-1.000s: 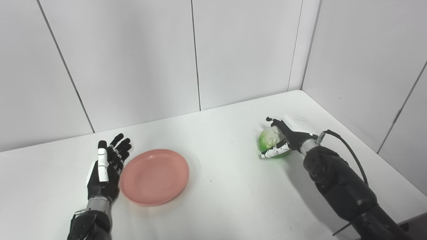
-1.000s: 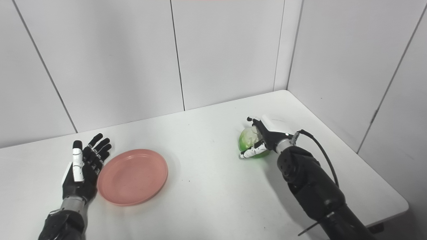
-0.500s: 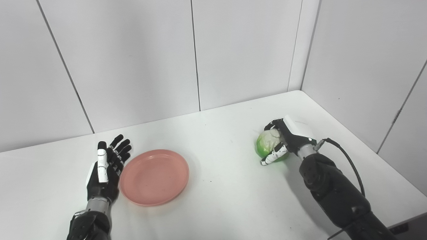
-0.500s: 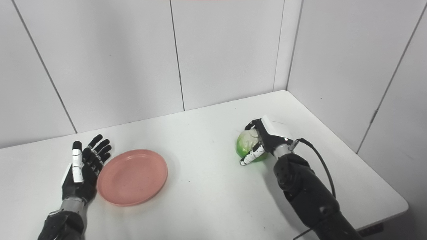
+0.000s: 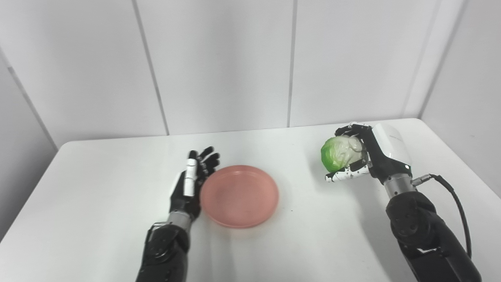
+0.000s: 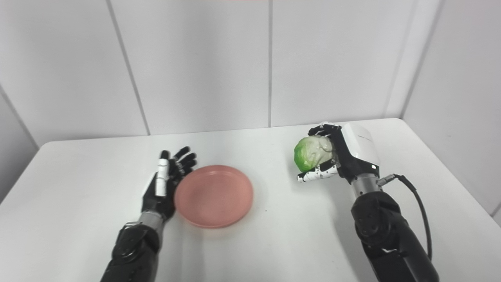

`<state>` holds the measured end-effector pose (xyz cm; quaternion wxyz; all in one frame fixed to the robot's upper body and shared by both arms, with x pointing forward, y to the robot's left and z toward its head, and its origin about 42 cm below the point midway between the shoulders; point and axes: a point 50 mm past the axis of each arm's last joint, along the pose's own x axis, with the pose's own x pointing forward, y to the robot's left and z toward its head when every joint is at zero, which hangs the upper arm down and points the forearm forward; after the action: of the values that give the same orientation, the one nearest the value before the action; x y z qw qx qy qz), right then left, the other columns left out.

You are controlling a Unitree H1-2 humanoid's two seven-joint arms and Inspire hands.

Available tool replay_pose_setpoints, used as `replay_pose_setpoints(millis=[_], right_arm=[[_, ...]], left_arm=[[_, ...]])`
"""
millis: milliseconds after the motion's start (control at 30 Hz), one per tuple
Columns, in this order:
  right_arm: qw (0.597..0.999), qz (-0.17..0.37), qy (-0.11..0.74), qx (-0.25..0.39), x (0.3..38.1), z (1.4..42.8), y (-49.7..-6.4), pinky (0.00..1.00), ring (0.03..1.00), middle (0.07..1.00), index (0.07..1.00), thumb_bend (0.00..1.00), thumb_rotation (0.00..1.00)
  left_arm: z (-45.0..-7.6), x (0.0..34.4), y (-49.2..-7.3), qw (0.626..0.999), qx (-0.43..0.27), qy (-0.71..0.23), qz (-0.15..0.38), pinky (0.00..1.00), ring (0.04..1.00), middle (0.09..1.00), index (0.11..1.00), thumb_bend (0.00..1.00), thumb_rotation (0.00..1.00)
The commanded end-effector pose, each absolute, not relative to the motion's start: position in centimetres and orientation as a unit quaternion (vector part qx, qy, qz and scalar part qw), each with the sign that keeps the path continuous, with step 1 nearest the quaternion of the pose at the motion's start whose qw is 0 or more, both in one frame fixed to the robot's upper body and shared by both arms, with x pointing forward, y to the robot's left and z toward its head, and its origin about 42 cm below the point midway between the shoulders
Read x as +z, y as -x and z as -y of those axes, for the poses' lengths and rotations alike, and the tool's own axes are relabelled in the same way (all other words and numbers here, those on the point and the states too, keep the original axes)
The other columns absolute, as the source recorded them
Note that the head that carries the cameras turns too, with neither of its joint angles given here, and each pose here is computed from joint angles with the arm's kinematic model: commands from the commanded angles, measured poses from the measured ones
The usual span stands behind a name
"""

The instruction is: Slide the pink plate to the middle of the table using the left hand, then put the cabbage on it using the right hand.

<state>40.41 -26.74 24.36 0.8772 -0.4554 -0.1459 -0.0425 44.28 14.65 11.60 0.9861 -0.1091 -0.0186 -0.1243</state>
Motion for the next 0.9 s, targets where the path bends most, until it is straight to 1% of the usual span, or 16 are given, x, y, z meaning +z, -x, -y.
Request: replay_pose_setpoints(millis=[0,67,167,267,467,600,633,700,867], right_arm=[[0.875,0.201,0.441,-0.017,25.8,24.3,-41.3,0.36,0.423,0.460,0.512,0.53,0.00],[0.873,0.209,0.441,-0.004,25.4,23.1,-41.7,0.36,0.422,0.460,0.512,0.53,0.00],[0.873,0.226,0.431,0.040,25.0,19.7,-42.6,0.37,0.430,0.462,0.512,0.53,0.00],[0.869,0.237,0.429,0.063,24.8,17.6,-43.2,0.38,0.439,0.463,0.513,0.53,0.00],[0.863,0.230,0.438,0.099,23.8,14.2,-44.3,0.35,0.411,0.454,0.516,0.53,0.00],[0.857,0.232,0.445,0.114,23.3,12.9,-44.7,0.33,0.394,0.448,0.518,0.53,0.00],[0.856,0.227,0.448,0.125,23.2,12.4,-44.8,0.33,0.394,0.448,0.518,0.53,0.00],[0.852,0.220,0.453,0.143,23.0,11.7,-44.9,0.35,0.405,0.448,0.520,0.53,0.00],[0.837,0.232,0.467,0.165,22.7,10.3,-45.2,0.34,0.402,0.456,0.508,0.53,0.00]], left_arm=[[-13.8,9.8,-43.3,0.988,-0.114,0.108,-0.005,0.96,0.894,0.858,0.838,0.82,1.00],[-13.5,9.7,-43.3,0.988,-0.111,0.104,-0.003,0.96,0.897,0.858,0.838,0.82,1.00],[-13.1,9.7,-43.3,0.989,-0.109,0.102,0.001,0.97,0.905,0.862,0.841,0.82,1.00],[-13.0,9.6,-43.3,0.989,-0.105,0.100,0.006,0.96,0.894,0.852,0.833,0.82,1.00],[-13.0,9.4,-43.1,0.990,-0.104,0.093,0.003,0.95,0.890,0.854,0.837,0.82,1.00],[-13.0,9.4,-43.1,0.991,-0.104,0.090,0.003,0.94,0.886,0.853,0.836,0.82,1.00],[-13.1,9.4,-43.1,0.990,-0.103,0.091,0.004,0.94,0.886,0.853,0.836,0.82,1.00],[-13.2,9.4,-43.1,0.990,-0.104,0.093,0.005,0.94,0.888,0.853,0.832,0.82,1.00],[-13.3,9.4,-43.1,0.989,-0.107,0.097,0.007,0.92,0.890,0.862,0.830,0.81,1.00]])
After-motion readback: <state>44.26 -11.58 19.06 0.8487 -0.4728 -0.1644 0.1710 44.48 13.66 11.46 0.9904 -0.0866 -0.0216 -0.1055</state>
